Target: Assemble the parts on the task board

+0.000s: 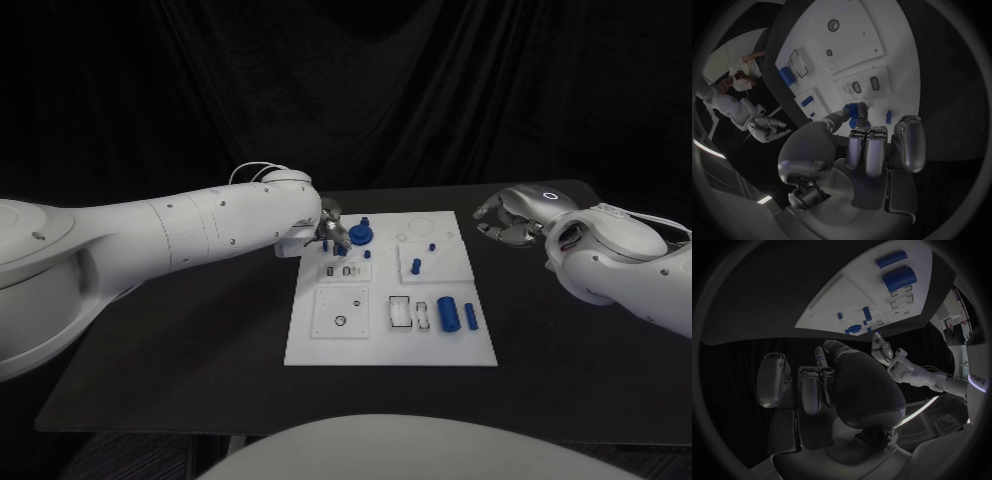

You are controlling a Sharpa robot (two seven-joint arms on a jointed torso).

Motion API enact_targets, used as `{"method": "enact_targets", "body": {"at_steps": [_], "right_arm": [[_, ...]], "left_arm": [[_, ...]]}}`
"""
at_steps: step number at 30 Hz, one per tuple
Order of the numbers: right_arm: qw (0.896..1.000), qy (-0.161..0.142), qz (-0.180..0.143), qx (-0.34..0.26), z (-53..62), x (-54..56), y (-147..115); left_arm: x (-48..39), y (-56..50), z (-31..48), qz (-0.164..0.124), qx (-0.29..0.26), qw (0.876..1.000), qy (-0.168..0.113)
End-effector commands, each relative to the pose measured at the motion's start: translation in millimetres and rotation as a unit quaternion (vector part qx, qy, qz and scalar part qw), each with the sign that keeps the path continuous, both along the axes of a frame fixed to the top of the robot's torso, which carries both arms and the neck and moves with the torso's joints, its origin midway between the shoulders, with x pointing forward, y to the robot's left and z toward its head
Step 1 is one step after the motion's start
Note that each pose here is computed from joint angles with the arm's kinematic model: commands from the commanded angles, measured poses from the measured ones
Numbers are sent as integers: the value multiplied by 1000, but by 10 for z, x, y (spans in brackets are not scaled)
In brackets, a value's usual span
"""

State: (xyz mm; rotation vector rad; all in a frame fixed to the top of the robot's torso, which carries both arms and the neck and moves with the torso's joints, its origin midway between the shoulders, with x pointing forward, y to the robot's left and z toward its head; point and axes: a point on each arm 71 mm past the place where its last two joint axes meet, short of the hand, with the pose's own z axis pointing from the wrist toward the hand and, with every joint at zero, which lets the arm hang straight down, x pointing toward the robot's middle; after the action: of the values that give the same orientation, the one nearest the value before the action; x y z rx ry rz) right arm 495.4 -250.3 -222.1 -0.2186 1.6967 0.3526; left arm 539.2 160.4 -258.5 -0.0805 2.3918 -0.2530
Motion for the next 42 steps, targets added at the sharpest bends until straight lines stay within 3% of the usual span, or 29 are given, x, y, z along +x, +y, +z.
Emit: {"method": "enact_targets", "body": {"at_steps": [1, 11, 22, 42], "right_arm": [[1000, -4, -7, 0, 0, 2, -4], [1000, -3, -5, 1, -1, 1, 7], [1000, -3, -4, 1, 0, -6, 10], [1000, -2, -4, 1, 0, -10, 12]], "left_arm": [[-8, 3, -17, 0, 26, 999, 30], [-8, -54, -47, -1, 30, 999, 32], [-50, -117, -148, -6, 22, 999, 37], [-111, -152, -261, -11, 15, 999, 44]]}}
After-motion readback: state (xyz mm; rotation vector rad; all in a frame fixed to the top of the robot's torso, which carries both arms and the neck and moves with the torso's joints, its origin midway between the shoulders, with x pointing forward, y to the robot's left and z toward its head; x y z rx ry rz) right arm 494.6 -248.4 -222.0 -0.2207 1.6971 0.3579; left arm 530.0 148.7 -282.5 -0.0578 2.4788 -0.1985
